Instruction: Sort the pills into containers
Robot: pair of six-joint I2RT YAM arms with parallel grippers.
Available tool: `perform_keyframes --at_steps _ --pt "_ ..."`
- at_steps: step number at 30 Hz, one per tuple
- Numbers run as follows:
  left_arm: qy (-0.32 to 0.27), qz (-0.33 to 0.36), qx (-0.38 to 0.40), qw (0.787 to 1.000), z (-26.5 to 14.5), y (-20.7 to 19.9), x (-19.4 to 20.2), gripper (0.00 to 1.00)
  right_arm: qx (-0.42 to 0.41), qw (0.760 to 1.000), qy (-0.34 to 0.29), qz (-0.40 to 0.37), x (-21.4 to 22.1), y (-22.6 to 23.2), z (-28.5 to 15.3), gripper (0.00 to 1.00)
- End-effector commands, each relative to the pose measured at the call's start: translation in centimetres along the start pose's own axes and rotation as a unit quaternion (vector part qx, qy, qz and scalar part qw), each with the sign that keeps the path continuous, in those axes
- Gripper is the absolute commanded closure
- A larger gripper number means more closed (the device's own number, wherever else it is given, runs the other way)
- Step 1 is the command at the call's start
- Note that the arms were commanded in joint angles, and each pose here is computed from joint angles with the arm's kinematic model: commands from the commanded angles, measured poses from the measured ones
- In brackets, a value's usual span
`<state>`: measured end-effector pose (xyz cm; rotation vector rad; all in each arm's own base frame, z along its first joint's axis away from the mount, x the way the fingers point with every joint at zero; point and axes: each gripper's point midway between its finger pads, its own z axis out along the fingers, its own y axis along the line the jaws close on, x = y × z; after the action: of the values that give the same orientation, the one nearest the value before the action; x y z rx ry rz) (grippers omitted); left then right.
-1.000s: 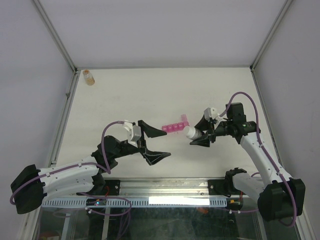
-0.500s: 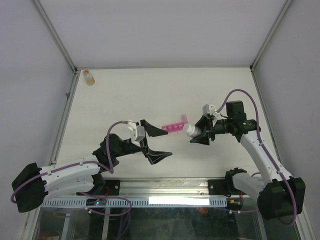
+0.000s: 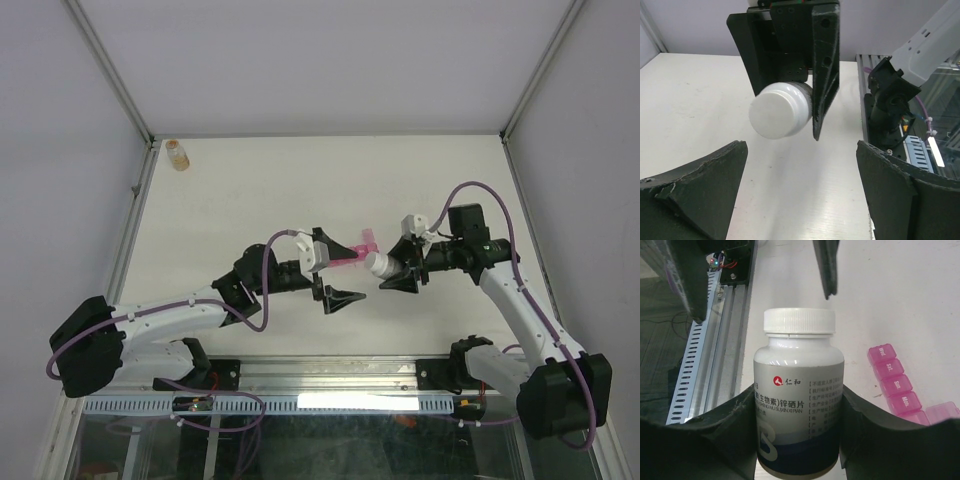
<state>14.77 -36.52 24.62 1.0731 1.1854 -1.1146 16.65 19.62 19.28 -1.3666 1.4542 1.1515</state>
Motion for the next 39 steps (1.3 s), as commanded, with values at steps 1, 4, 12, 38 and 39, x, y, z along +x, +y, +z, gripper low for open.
perform_keyframes --at_steps 1,4,12,38,39 --pt "-0.027 0.038 -0.003 0.999 1.6 0.7 -2.7 0.08 -0.01 0.998 -0.004 -0.055 -1.2 0.2 0.1 1.0" --pt "-0.028 0.034 0.012 0.999 2.2 0.5 -2.9 0.12 -0.014 0.998 0.0 -0.064 -0.9 0.4 0.2 1.0" --pt "-0.021 0.017 0.046 0.999 2.8 -0.2 -2.7 0.28 -0.019 0.996 0.011 -0.081 -0.3 0.8 0.4 1.0" --pt "0.005 -0.144 0.056 0.988 2.9 -0.8 -1.9 1.0 0.005 0.997 0.025 -0.071 -0.3 -0.2 0.3 1.0" --pt "-0.001 -0.178 0.048 0.983 2.9 -0.8 -2.2 1.0 0.014 0.997 0.028 -0.069 -0.3 -0.6 0.3 1.0"
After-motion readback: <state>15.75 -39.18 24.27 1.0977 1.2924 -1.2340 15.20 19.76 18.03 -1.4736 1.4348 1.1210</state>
